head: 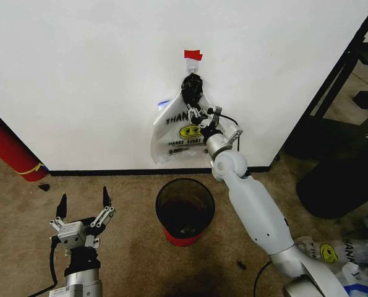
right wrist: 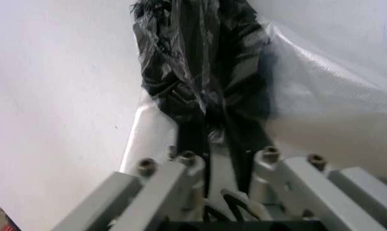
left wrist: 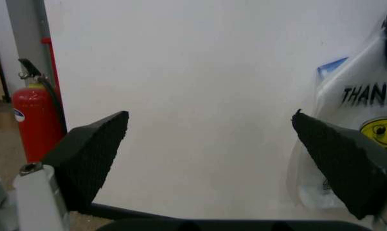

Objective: Pick up the garbage bag from the wall and place it over the trash bin.

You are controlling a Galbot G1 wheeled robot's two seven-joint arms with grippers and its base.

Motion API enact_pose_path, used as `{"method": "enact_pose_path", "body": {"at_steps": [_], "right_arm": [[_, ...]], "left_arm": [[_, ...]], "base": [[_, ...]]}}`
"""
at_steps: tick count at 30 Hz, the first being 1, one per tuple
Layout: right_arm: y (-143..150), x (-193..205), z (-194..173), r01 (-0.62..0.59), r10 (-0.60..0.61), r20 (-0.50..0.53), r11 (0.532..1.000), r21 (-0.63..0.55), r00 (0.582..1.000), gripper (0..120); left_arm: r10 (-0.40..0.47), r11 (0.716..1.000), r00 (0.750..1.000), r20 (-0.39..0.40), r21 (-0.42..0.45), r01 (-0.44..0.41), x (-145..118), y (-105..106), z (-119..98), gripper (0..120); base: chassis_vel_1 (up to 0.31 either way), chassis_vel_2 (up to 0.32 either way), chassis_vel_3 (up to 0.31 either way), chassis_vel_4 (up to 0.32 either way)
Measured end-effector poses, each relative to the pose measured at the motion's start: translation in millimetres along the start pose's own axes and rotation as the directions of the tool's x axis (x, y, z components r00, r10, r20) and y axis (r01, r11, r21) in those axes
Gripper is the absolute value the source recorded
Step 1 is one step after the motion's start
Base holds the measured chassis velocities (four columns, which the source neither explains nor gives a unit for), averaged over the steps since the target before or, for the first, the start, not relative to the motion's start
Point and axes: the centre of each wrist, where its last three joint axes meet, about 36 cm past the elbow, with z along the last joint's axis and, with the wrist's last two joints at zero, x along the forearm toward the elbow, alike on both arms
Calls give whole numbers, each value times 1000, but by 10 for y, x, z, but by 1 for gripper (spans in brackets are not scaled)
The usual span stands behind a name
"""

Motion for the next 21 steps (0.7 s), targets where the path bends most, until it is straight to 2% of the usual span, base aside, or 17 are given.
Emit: {"method": "enact_pose_path", "body": {"at_steps": [2,9,19,21], "right_arm": [[8,1,-12,-2,2,2,1000,0,1000,0],[22,57,-13,-9,9,4,1000,6,1000,0],[55,687,4,-5,5,7,997,78,1000,0],[61,926,21,-8,9,-2,996,88,1000,0]], "left_arm": [[2,1000,1000,1,0,-2,-2,1,-5,100],[4,1000,1000,3,-1,-4,-4,6,-10,100],[11,1000,1000,2,11,-11,-5,-35,0,100],[14,1000,1000,2,14,-14,-6,-46,0,100]], "base": [[0,0,0,0],[0,0,0,0],[0,0,0,0],[0,0,0,0]]}}
